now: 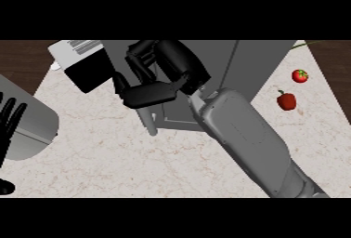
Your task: Pick up the wine, place it into the cabinet and close the cabinet
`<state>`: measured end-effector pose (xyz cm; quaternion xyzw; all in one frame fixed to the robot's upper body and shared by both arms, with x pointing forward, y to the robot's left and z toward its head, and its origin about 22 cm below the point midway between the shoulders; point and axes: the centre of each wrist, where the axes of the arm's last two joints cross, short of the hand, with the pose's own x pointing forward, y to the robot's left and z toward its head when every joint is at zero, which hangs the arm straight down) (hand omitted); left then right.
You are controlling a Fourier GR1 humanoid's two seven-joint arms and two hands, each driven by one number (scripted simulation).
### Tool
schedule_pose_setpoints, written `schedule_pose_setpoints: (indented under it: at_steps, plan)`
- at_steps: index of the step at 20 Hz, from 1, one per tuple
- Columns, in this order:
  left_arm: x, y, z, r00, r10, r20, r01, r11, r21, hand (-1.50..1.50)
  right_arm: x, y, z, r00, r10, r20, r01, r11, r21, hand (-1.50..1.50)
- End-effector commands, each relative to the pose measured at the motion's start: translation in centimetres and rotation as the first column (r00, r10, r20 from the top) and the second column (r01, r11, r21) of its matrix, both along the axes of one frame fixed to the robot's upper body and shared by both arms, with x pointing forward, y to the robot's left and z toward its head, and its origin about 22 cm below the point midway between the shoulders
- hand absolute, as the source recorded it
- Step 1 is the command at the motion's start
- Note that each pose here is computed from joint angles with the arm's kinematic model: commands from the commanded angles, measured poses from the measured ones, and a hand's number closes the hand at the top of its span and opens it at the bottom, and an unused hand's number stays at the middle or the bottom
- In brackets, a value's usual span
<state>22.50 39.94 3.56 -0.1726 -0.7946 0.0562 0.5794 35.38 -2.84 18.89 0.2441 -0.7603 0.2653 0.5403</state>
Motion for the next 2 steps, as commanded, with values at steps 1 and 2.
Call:
schedule_pose_setpoints:
  at_steps: [1,2]
  plan:
    - [0.1,0.1,0.8,1.000,0.015,0.006,-0.015,1.000,-0.010,-1.50,3.7,-5.7,-1.9,0.977,-0.195,-0.091,0.192,0.980,-0.049,1.50]
    - [-0.5,-0.1,-0.9,1.000,-0.009,-0.001,0.009,1.000,0.000,-1.50,3.9,-5.2,-2.8,0.976,-0.203,-0.075,0.201,0.979,-0.037,1.50]
